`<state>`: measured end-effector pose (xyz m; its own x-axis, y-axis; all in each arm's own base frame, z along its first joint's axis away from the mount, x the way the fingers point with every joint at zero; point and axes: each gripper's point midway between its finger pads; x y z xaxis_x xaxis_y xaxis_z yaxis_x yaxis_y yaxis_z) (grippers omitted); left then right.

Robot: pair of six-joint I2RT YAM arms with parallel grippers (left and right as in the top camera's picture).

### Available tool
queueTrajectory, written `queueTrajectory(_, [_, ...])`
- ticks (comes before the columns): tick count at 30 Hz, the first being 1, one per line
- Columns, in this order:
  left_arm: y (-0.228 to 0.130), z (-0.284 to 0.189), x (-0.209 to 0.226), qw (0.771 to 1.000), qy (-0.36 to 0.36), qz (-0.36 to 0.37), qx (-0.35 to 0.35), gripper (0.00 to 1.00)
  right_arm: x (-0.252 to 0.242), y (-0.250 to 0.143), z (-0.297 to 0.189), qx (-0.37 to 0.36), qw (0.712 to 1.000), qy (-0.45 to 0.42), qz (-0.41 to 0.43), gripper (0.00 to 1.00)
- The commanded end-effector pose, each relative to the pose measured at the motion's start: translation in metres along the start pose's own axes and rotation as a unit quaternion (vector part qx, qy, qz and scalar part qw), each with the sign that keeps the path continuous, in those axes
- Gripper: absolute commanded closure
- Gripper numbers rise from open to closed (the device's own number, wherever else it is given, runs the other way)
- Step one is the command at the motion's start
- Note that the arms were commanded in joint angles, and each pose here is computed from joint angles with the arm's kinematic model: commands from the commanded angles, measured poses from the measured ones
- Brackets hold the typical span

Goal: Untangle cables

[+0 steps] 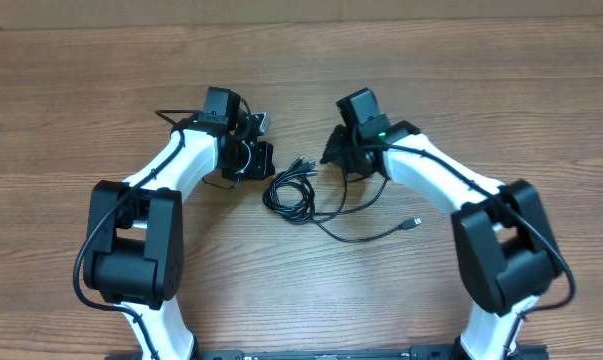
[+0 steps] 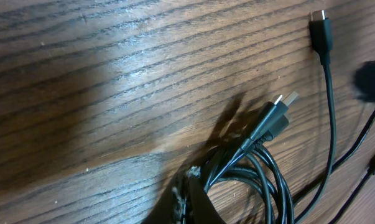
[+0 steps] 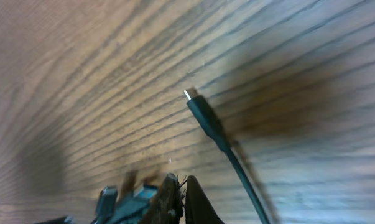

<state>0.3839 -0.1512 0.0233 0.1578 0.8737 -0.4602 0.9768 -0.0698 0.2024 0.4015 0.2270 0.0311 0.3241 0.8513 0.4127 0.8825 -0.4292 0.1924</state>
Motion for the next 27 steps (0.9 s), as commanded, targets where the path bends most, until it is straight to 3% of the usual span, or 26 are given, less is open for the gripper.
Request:
queueTrajectory(1, [0.006,-0.001,0.000,1.000,0.004,-0.002,-0.005,0.94,0.000,-0.017,0.019,0.019,1.000,-0.006,0.003,0.96])
queueTrajectory(13, [0.006,-0.001,0.012,0.999,0.040,-0.016,-0.007,0.91,0.025,-0.047,0.031,0.085,0.994,0.054,-0.033,0.96])
queueTrajectory(19, [0.010,-0.002,0.011,0.999,0.038,-0.011,-0.014,0.91,0.057,-0.055,0.003,0.163,0.963,0.185,-0.108,0.96])
queueTrajectory(27, [0.015,-0.005,0.014,0.999,0.041,-0.014,-0.021,0.87,0.059,-0.044,-0.040,0.128,0.962,0.178,-0.163,0.96])
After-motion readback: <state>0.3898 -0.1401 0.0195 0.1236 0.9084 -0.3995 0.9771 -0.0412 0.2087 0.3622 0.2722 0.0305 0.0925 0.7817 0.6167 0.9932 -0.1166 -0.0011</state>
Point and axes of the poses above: each gripper's point midway between its finger pads, its own z axis out along the fingers, its own x axis along the line the jaws close on, y = z × x
